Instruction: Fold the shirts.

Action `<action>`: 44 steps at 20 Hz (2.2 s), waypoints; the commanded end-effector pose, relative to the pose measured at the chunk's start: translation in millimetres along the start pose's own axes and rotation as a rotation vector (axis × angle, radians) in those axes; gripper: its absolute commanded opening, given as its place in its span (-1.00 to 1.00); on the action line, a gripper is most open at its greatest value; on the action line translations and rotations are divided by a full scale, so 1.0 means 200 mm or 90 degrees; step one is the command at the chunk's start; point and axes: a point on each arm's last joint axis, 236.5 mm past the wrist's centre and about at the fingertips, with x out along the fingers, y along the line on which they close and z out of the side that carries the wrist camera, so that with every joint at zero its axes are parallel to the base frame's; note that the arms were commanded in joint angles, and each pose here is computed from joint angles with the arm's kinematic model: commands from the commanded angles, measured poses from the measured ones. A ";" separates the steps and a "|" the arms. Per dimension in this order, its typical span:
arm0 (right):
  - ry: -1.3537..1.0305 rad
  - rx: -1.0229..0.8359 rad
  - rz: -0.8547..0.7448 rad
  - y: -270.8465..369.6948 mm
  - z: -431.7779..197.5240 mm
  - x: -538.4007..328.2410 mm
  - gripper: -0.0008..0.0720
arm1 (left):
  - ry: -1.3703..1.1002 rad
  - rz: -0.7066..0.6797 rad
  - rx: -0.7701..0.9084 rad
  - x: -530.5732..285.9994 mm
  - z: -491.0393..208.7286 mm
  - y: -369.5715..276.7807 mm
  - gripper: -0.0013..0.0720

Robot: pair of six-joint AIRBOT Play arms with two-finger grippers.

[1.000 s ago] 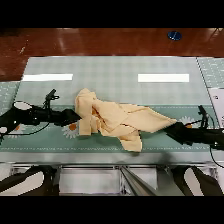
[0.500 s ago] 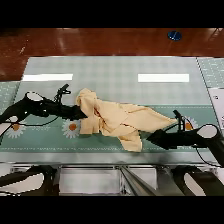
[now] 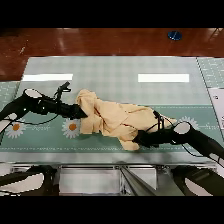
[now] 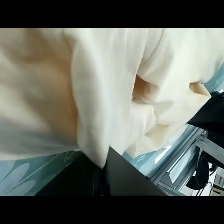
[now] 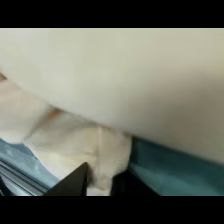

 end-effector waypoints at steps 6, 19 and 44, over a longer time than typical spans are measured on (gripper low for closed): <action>-0.082 -0.283 0.084 0.71 0.35 -0.40 -0.93 | -0.203 -0.068 0.087 -0.57 0.41 -0.43 -0.91; -0.815 -0.647 -0.090 1.58 -0.22 -2.64 -0.93 | -0.797 0.199 0.460 -2.20 -0.01 -1.76 -0.91; -0.396 -0.319 -0.196 0.62 1.17 -1.55 -0.93 | -0.290 0.140 0.161 -0.78 0.80 -0.41 -0.91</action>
